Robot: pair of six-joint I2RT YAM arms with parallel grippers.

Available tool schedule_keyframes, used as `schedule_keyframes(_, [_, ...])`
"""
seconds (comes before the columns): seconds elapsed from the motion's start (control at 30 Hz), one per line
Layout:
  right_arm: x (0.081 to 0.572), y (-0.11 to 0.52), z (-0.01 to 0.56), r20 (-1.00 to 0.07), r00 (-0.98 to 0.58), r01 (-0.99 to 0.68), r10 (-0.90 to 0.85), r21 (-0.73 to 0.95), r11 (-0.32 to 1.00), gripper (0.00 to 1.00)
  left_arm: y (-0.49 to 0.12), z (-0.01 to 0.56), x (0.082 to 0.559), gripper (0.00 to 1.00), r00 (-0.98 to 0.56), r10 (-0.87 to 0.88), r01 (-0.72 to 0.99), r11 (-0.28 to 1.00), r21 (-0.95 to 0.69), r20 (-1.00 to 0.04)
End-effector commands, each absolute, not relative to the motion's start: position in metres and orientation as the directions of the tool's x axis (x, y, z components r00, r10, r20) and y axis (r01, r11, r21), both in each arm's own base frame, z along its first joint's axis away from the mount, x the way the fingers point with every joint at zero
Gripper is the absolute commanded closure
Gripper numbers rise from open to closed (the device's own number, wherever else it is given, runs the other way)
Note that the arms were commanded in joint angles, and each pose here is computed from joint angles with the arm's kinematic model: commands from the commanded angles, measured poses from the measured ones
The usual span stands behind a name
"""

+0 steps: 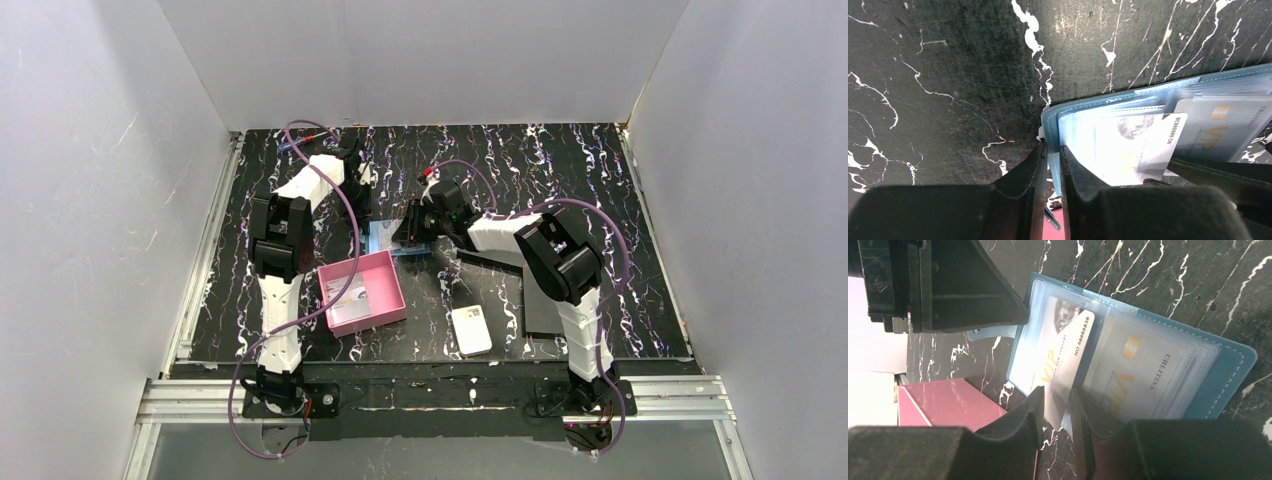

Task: Put the credit cards into the card holder
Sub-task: Insert the credit card into the card holder.

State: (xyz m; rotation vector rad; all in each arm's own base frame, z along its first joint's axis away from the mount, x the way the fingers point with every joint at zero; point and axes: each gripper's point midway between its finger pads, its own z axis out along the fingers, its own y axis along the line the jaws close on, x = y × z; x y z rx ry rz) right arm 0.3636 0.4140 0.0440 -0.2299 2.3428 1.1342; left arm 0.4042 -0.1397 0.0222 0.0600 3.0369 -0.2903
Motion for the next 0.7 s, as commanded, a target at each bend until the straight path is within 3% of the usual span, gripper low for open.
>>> schedule_keyframes(0.0, [0.356,0.387,0.012,-0.496,-0.868,-0.338,0.003,0.598,0.727,0.65,-0.150,0.015,0.372,0.88,-0.998,0.051,0.045,0.975,-0.219,0.026])
schedule_keyframes(0.3, [0.388,0.367,0.005,-0.510,-0.860,-0.362,-0.009,0.598,0.715,0.64,-0.188,0.004,0.380,0.88,-0.997,-0.010,-0.039,0.925,-0.378,0.078])
schedule_keyframes(0.4, [0.392,0.360,0.011,-0.523,-0.852,-0.377,-0.019,0.588,0.716,0.58,-0.202,0.004,0.387,0.89,-0.997,-0.020,-0.050,0.910,-0.413,0.076])
schedule_keyframes(0.67, [0.396,0.339,0.026,-0.546,-0.833,-0.417,-0.091,0.511,0.751,0.50,-0.200,0.003,0.395,0.89,-0.999,-0.022,-0.038,0.921,-0.388,0.047])
